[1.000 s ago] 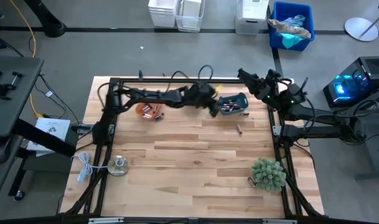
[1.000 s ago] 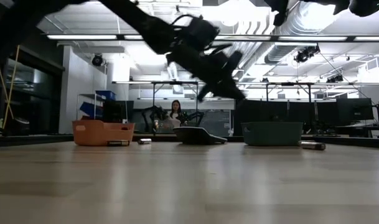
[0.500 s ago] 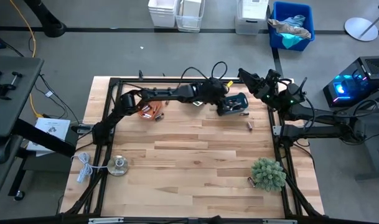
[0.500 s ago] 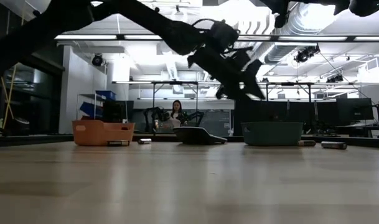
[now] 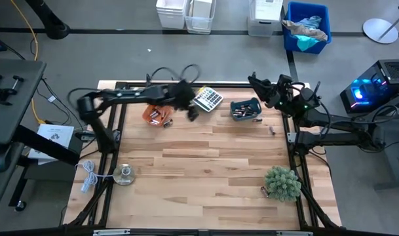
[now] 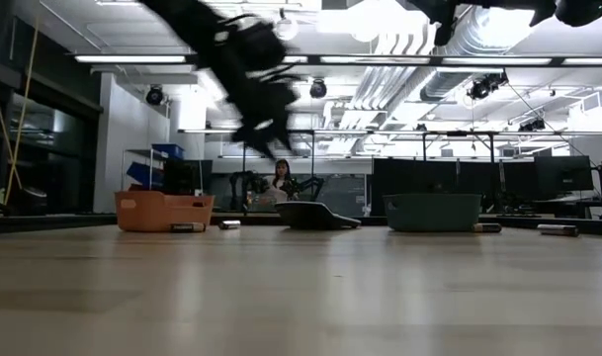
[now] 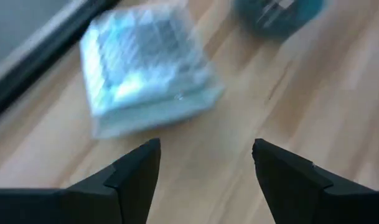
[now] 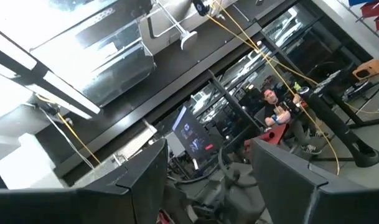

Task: Sort batteries
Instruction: Put the top right golden battery into the blue bin

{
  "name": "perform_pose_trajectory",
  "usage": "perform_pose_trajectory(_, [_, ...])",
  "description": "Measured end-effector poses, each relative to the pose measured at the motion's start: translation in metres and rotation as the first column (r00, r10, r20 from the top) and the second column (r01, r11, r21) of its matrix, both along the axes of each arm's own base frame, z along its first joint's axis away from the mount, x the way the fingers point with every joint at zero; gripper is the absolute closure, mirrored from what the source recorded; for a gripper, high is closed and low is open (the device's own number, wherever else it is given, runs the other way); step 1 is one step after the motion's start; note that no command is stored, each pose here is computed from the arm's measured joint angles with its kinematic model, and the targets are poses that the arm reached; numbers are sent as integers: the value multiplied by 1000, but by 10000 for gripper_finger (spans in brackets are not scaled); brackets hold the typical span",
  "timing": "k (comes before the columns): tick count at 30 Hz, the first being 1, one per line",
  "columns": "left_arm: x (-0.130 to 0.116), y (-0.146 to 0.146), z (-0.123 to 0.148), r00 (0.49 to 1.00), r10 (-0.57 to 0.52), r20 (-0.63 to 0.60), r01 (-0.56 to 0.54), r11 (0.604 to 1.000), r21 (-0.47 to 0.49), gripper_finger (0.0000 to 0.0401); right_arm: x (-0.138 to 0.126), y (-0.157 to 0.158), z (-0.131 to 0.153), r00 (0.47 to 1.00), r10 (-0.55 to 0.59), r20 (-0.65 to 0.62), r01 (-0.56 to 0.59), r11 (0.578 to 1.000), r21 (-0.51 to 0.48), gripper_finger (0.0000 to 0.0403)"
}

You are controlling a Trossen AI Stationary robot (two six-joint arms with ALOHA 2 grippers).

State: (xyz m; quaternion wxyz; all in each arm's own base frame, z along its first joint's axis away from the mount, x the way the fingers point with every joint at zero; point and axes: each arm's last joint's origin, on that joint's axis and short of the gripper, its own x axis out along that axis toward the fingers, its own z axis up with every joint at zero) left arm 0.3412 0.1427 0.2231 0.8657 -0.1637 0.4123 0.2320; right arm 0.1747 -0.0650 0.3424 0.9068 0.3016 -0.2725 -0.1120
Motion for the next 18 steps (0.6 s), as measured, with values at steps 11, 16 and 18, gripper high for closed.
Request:
perform_pose_trajectory(11, [-96,-38,25,971,237,5,-237,971,-16,177,5,-13,-42,942,-70,-329,178,934,310,181])
perform_pose_trajectory(16, [-123,-48,77,936,232,264,-252,967,45,181,2,-3,-84,693,247,-677,199,837,509,181])
perform_pose_trajectory(18, [-135,-50,95,902,235,362,-284,955,89,181,1,8,-97,568,357,-741,202,813,546,181])
